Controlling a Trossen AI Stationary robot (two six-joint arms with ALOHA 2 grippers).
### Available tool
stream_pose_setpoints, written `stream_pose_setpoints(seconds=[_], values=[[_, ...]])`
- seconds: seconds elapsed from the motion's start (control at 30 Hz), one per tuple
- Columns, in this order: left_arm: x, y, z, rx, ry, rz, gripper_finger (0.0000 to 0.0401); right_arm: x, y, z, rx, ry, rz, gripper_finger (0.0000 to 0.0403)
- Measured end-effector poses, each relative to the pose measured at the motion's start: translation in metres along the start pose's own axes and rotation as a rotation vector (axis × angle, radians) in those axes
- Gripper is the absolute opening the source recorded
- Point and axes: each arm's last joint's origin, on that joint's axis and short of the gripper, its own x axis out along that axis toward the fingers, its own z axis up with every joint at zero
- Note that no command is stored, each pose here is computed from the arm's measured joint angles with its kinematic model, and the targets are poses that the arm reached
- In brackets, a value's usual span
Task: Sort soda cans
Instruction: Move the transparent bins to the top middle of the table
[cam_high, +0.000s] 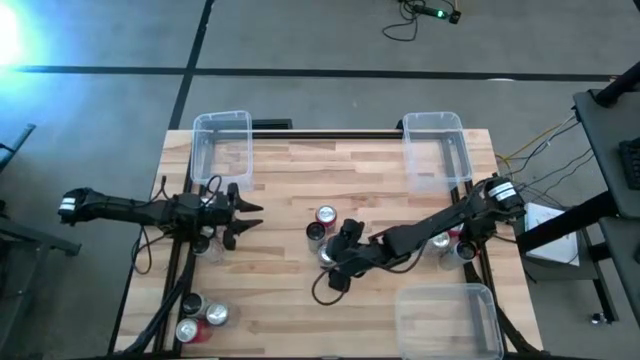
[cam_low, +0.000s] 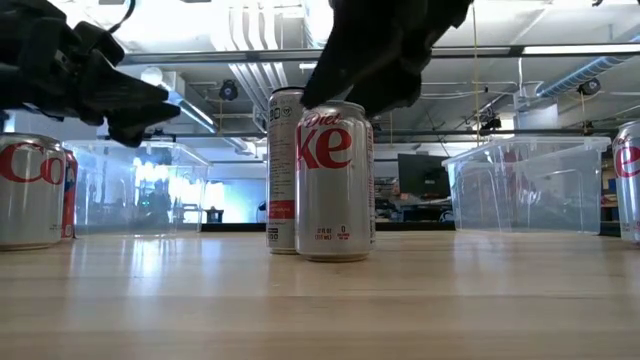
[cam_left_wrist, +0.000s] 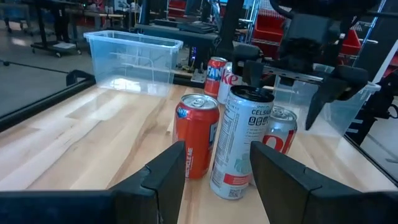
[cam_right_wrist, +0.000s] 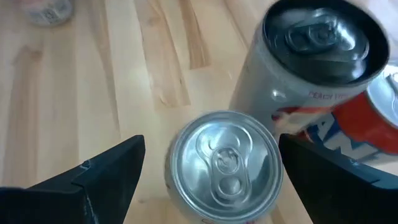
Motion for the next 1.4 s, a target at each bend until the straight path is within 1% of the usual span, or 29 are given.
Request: stream_pose_setpoints(seconds=[0.13, 0.2, 0.33, 0.37, 0.43, 0.5, 0.57, 0.67, 0.77, 0.87, 0.97, 1.03, 1.13, 1.2, 1.3, 1.33, 1.4], values=[[0.001, 0.0, -0.001, -0.021, 0.006, 0.001, 0.0164, -0.011, 0.0, 0.005, 0.012, -0.003, 0.005, 0.0366], [0.002, 0.0, 0.0, -0.04, -0.002, -0.001, 0.0164, -0.026, -0.001, 0.012, 0.016, -0.015, 0.018, 0.0366], [0.002, -0.001, 0.005, -0.05, -0.051, -0.011, 0.0164, -0.065, -0.014, 0.021, 0.008, -0.014, 0.014, 0.0366], [0.003, -0.001, 0.007, -0.051, -0.077, 0.003, 0.0164, -0.075, -0.02, 0.022, 0.0, -0.01, -0.003, 0.0366], [0.003, 0.002, 0.017, -0.063, -0.11, 0.094, 0.0164, -0.095, -0.034, 0.026, 0.004, -0.023, -0.046, 0.0366], [0.003, 0.004, 0.039, -0.073, -0.085, 0.189, 0.0164, -0.113, -0.047, 0.029, 0.01, -0.04, -0.091, 0.0366], [0.001, 0.005, 0.063, -0.064, -0.007, 0.271, 0.0164, -0.127, -0.057, 0.031, 0.005, -0.07, -0.125, 0.0366], [-0.006, 0.007, 0.099, -0.082, 0.114, 0.423, 0.0165, -0.143, -0.064, 0.033, -0.028, -0.115, -0.147, 0.0366], [-0.014, 0.007, 0.131, -0.127, 0.249, 0.515, 0.0172, -0.15, -0.066, 0.034, -0.071, -0.132, -0.156, 0.0366], [-0.017, 0.008, 0.151, -0.142, 0.403, 0.59, 0.0188, -0.147, -0.066, 0.033, -0.123, -0.119, -0.164, 0.0366], [-0.014, 0.009, 0.167, -0.106, 0.562, 0.645, 0.0207, -0.139, -0.064, 0.03, -0.178, -0.092, -0.181, 0.0366], [-0.013, 0.011, 0.173, -0.049, 0.689, 0.673, 0.022, -0.133, -0.063, 0.027, -0.211, -0.069, -0.185, 0.0366], [-0.008, 0.015, 0.176, 0.035, 0.868, 0.688, 0.0233, -0.127, -0.062, 0.02, -0.234, -0.037, -0.173, 0.0366], [-0.004, 0.018, 0.172, 0.071, 0.968, 0.647, 0.0235, -0.124, -0.064, 0.015, -0.241, -0.021, -0.177, 0.0366], [0.005, 0.024, 0.161, 0.078, 1.062, 0.536, 0.0234, -0.119, -0.066, 0.005, -0.243, 0.006, -0.185, 0.0366], [0.007, 0.028, 0.155, 0.088, 1.108, 0.52, 0.0233, -0.118, -0.067, 0.002, -0.244, 0.013, -0.187, 0.0366], [0.01, 0.037, 0.145, 0.106, 1.185, 0.522, 0.0232, -0.116, -0.07, -0.005, -0.241, 0.027, -0.193, 0.0366]])
